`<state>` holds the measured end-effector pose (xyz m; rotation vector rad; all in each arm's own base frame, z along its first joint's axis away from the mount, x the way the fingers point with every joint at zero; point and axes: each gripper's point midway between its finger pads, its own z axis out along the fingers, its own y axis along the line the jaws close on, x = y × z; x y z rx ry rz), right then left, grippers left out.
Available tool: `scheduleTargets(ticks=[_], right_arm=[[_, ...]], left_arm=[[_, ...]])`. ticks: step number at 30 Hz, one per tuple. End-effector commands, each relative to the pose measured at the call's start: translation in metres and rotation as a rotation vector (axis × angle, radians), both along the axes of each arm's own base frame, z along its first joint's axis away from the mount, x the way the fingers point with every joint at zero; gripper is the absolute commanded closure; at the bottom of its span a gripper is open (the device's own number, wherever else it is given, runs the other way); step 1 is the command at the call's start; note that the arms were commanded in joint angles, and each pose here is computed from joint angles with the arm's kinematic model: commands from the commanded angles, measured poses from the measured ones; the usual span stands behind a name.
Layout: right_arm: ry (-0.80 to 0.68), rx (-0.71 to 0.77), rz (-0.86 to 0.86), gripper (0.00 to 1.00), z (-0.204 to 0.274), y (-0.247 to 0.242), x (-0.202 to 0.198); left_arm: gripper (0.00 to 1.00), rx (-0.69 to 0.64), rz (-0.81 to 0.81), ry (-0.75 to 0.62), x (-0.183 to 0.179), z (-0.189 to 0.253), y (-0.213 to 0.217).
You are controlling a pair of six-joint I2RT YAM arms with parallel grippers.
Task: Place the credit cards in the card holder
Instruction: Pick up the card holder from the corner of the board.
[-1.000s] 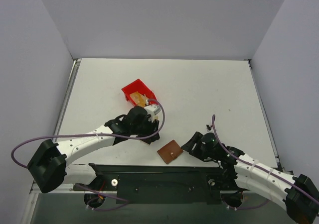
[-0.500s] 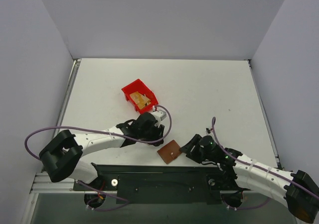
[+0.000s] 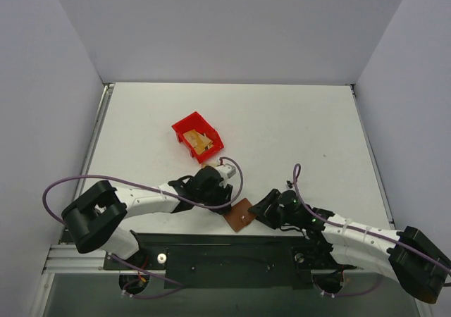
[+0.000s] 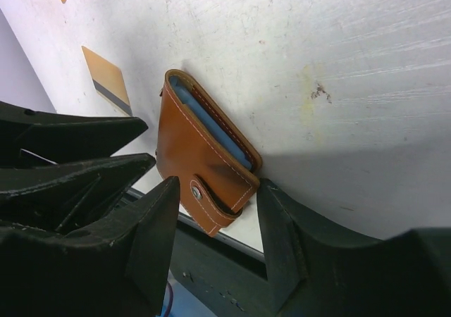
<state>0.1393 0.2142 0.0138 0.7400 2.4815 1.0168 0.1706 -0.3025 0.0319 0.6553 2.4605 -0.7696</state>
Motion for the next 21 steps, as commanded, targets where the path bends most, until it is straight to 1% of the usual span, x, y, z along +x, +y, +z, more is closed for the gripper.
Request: scheduleTargets(ticks=[1,6,11,21], right_arm=[[0.042,-0.066,0.003,0.57,-0.022,-0.012,-0.010],[0.010,-0.084,0.000,0.62,-0.022,-0.015,-0.006],[-0.025,-0.116,-0.001,0.70,-0.021,-0.018,0.000],[-0.063,-0.116,0.017,0.75,-0.018,-0.014,0.007]], left_arm=[[0.51,-0.069,-0.018,0.010,-0.006,0.007,-0.013],[0.52,-0.096,-0.027,0.047,-0.020,0.004,-0.014],[0.52,-0.122,-0.044,0.074,-0.033,0.006,-0.020],[0.52,-0.182,-0.087,0.093,-0.042,0.021,-0.034]])
